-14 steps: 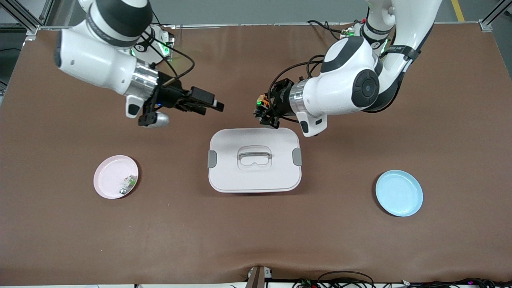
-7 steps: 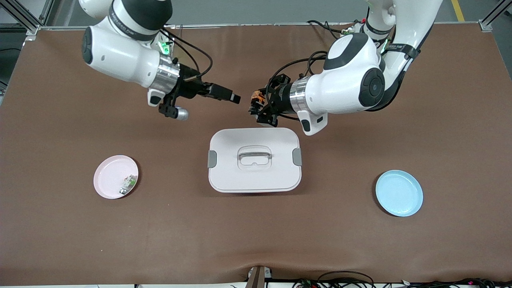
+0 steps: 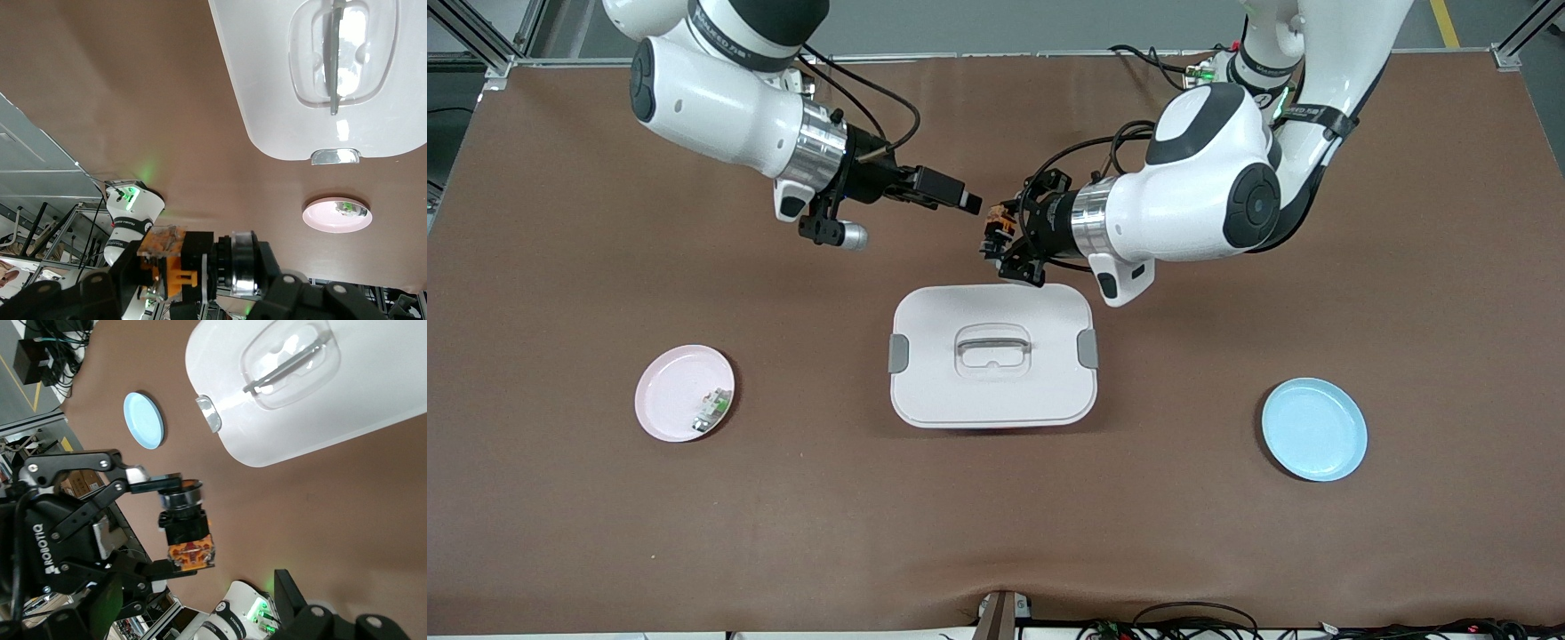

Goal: Transfer orange switch to right arm and place
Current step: 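Close the right gripper on the orange switch held by the left gripper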

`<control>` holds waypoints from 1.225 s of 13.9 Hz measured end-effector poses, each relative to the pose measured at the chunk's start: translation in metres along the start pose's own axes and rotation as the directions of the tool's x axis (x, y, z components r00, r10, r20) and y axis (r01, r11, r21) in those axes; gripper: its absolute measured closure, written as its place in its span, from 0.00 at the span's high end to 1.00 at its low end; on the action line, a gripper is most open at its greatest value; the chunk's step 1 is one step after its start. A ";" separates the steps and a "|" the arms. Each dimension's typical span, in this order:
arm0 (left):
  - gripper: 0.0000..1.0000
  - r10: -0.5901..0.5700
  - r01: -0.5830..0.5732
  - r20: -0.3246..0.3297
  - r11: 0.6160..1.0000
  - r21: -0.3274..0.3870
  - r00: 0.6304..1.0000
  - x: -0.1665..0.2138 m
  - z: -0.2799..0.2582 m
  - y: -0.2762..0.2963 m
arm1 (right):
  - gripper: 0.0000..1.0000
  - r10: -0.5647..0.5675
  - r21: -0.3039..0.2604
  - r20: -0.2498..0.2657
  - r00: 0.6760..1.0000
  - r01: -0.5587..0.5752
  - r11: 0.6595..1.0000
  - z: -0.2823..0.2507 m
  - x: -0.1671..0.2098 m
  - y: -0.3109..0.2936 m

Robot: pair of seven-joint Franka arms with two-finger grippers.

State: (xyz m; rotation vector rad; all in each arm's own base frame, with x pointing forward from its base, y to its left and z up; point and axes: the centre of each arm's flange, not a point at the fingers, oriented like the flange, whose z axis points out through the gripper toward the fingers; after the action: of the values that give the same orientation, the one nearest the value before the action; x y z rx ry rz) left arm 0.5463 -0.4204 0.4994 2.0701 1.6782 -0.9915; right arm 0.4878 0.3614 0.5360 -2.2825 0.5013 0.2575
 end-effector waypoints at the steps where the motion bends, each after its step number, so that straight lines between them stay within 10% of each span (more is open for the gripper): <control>1: 0.72 0.000 0.000 0.000 1.000 0.000 1.000 0.000 0.000 0.000 | 1.00 -0.016 0.006 -0.007 1.000 0.016 1.000 0.001 -0.001 -0.002; 17: 0.72 -0.004 0.004 0.010 1.000 -0.018 1.000 -0.007 -0.010 0.001 | 1.00 -0.037 0.019 -0.067 0.997 0.038 0.999 0.031 0.002 -0.003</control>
State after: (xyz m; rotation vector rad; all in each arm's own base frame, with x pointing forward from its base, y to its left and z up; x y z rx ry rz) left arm 0.5496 -0.4199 0.5110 2.0474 1.6809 -0.9830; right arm 0.4898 0.3855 0.5162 -2.2846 0.4927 0.1572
